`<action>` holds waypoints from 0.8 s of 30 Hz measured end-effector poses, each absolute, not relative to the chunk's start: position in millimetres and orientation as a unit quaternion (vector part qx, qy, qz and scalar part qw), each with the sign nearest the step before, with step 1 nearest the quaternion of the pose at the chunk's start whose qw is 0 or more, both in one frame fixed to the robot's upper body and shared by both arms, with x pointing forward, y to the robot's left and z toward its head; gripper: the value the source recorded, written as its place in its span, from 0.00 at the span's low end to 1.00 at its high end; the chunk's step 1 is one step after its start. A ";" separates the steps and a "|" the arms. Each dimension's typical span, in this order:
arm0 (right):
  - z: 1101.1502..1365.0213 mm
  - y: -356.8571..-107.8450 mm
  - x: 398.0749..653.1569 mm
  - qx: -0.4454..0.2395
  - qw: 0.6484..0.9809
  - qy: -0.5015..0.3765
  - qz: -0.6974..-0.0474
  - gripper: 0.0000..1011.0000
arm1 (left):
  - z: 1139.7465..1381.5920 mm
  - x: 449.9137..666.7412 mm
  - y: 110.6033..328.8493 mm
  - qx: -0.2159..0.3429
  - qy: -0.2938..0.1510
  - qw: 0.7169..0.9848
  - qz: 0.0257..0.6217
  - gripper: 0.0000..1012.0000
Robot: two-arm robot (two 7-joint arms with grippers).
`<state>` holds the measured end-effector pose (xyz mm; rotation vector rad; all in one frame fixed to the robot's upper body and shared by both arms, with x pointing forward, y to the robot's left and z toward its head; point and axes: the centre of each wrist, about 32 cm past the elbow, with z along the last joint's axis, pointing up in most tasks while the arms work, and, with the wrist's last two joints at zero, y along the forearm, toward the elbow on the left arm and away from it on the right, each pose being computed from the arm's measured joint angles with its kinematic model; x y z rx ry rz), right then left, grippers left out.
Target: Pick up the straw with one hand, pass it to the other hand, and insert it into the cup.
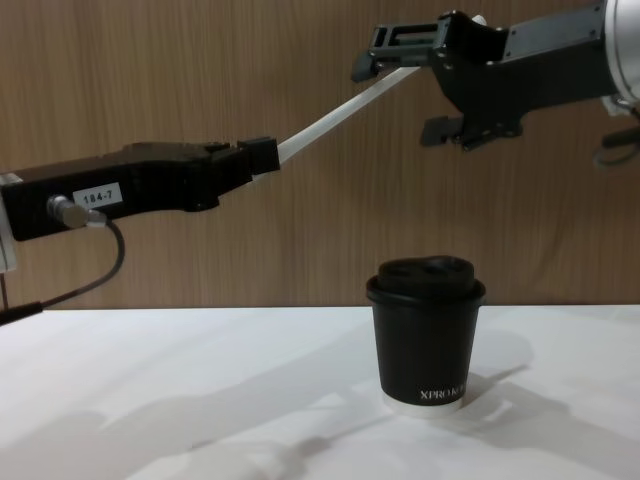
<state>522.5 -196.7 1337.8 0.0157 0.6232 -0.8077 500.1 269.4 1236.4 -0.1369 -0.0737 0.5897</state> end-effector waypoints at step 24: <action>1335.5 -185.6 534.4 0.014 0.860 0.313 -0.403 0.76 | 1236.5 500.1 269.4 -0.067 -0.036 0.954 0.290 0.01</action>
